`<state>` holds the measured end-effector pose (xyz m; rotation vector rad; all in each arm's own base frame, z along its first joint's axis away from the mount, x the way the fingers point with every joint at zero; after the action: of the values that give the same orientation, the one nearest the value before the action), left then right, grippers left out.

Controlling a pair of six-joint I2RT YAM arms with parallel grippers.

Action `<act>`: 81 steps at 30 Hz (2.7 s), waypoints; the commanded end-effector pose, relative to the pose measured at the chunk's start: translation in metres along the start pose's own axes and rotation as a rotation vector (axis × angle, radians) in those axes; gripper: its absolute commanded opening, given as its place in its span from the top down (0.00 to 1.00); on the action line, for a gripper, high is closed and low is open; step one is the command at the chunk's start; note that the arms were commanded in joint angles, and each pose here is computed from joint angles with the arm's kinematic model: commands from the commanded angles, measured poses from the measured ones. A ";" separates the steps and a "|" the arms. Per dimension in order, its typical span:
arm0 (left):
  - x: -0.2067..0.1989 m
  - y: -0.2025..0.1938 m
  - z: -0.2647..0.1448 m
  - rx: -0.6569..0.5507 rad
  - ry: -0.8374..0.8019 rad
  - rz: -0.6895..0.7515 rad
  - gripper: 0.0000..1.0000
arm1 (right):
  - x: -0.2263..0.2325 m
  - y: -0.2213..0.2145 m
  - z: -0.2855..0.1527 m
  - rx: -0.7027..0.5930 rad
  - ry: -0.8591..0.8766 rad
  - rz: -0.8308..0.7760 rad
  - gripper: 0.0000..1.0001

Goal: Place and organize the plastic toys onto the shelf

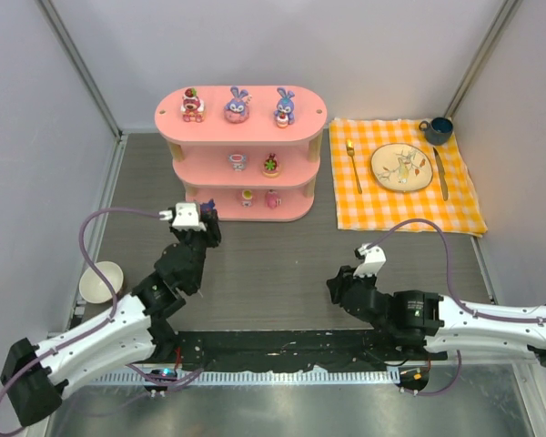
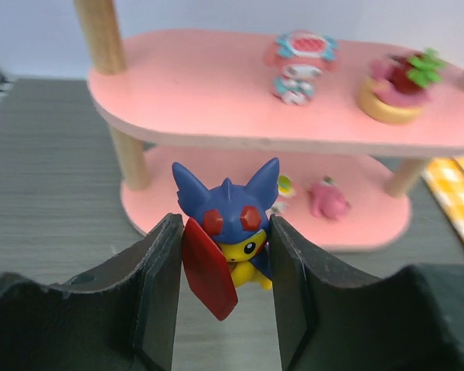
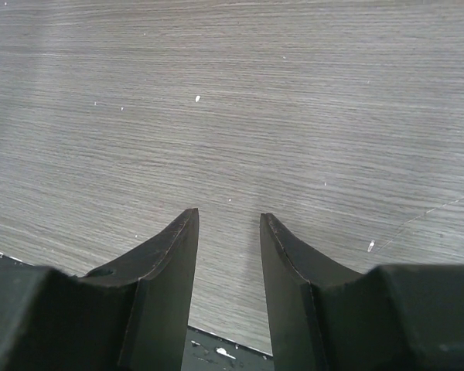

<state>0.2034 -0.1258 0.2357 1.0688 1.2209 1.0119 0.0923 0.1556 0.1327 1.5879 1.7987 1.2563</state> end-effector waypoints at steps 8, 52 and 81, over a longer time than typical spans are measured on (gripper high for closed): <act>0.027 0.076 0.075 -0.101 -0.073 -0.084 1.00 | 0.009 0.030 -0.003 -0.095 -0.021 -0.037 0.56; 0.032 0.051 0.143 -0.140 -0.126 0.081 1.00 | 0.007 0.037 0.008 -0.085 -0.069 -0.073 0.56; 0.041 0.022 0.152 -0.147 -0.105 0.171 1.00 | 0.003 0.038 0.015 -0.056 -0.068 -0.076 0.54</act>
<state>0.3551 -0.0979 0.2414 1.1505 1.0178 1.0685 0.1191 0.1546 0.1413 1.4911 1.7887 1.1278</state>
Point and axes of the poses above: each gripper's point midway between its finger pads, its own z axis out along the fingers, its own x axis along the line the jaws close on, y = z × x, the point moved 6 cm from there along -z, back along the fingers, and after that the axes turned 5 degrees about -z, right-handed, at the moved point
